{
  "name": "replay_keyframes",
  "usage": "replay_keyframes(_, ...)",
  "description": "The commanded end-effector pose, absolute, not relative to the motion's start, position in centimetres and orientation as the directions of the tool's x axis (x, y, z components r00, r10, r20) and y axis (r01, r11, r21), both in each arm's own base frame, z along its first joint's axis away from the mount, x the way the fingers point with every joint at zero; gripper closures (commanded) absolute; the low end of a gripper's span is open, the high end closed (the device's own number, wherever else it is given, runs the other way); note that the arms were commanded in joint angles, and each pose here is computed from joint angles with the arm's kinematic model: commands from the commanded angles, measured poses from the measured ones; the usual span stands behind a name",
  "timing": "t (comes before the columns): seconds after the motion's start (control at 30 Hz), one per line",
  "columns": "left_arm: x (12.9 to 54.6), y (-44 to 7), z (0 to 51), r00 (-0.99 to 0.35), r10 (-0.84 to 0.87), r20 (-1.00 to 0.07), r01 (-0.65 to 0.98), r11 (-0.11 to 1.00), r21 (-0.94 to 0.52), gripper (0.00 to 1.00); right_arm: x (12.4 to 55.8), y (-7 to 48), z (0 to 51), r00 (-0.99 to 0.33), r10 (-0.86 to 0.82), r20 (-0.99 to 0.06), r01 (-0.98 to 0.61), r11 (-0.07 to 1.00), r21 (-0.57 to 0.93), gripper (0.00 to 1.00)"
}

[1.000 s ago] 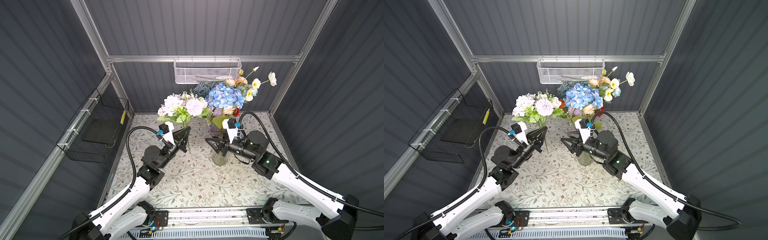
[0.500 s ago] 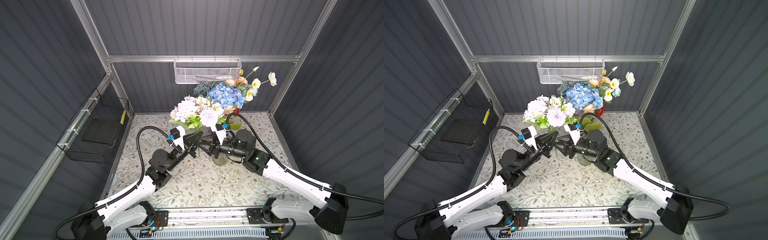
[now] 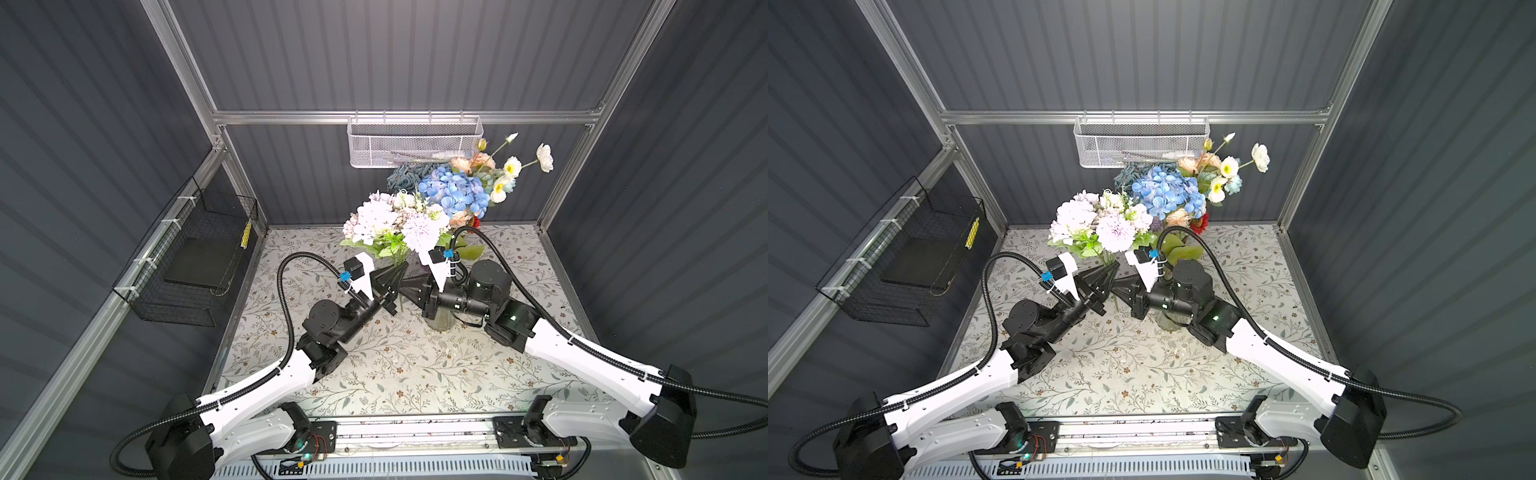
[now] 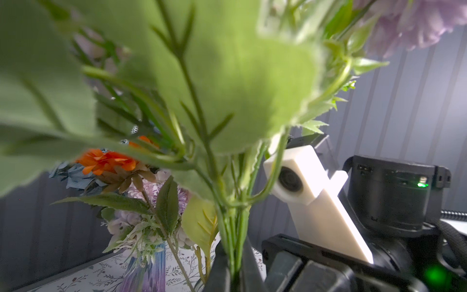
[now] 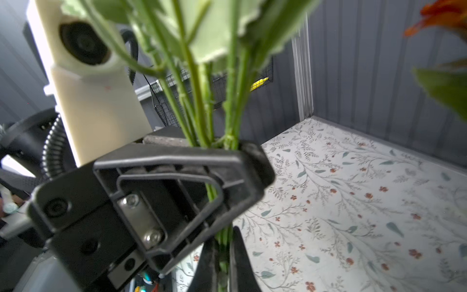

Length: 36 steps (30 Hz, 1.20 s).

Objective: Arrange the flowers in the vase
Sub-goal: 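Grasp the bunch stems with the right gripper while the left holds them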

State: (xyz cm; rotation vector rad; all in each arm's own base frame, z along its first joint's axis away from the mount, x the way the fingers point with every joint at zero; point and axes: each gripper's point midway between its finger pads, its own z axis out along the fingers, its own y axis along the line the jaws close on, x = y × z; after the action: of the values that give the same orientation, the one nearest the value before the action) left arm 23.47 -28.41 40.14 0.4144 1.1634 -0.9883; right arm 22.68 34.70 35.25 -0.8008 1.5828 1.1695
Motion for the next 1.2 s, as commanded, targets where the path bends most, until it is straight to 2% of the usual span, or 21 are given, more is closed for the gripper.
replay_keyframes(0.0, 21.5, -29.4, 41.4, 0.061, -0.450, -0.891, 0.867, 0.466, -0.176, 1.00, 23.5, 34.0, 37.2, -0.237, 0.103, -0.966, -0.895, 0.364, 0.259, 1.00)
replay_keyframes(0.07, 21.4, -29.4, 41.5, 0.056, -0.454, -0.889, 0.869, 0.460, -0.180, 0.89, 23.5, 33.8, 37.2, -0.232, 0.108, -0.967, -0.894, 0.369, 0.255, 1.00)
replay_keyframes(0.1, 21.4, -29.5, 41.5, 0.051, -0.455, -0.889, 0.871, 0.456, -0.184, 0.77, 23.5, 33.7, 37.3, -0.228, 0.113, -0.967, -0.893, 0.372, 0.254, 1.00)
replay_keyframes(0.13, 21.4, -29.4, 41.7, 0.049, -0.458, -0.887, 0.872, 0.453, -0.186, 0.57, 23.5, 33.6, 37.3, -0.226, 0.114, -0.967, -0.892, 0.375, 0.253, 1.00)
replay_keyframes(0.23, 21.3, -29.4, 41.7, 0.036, -0.461, -0.887, 0.873, 0.447, -0.197, 0.16, 23.4, 33.4, 37.3, -0.213, 0.117, -0.970, -0.893, 0.380, 0.241, 1.00)
replay_keyframes(0.27, 21.3, -29.3, 41.7, 0.033, -0.463, -0.886, 0.871, 0.448, -0.202, 0.01, 24.0, 33.0, 37.3, -0.202, 0.125, -0.971, -0.877, 0.418, 0.236, 1.00)
replay_keyframes(0.5, 21.7, -28.0, 41.1, 0.014, -0.469, -0.883, 0.836, 0.490, -0.247, 0.00, 24.1, 31.1, 38.4, -0.120, 0.127, -0.985, -0.851, 0.497, 0.168, 1.00)
replay_keyframes(0.8, 23.8, -25.1, 38.3, 0.012, -0.461, -0.887, 0.701, 0.637, -0.321, 0.00, 23.1, 26.8, 40.2, 0.040, 0.139, -0.990, -0.792, 0.608, 0.053, 1.00)
replay_keyframes(1.17, 25.7, -27.6, 35.3, -0.064, -0.389, -0.919, 0.683, 0.654, -0.324, 0.00, 24.0, 23.0, 37.5, 0.181, 0.029, -0.983, -0.641, 0.761, -0.096, 1.00)
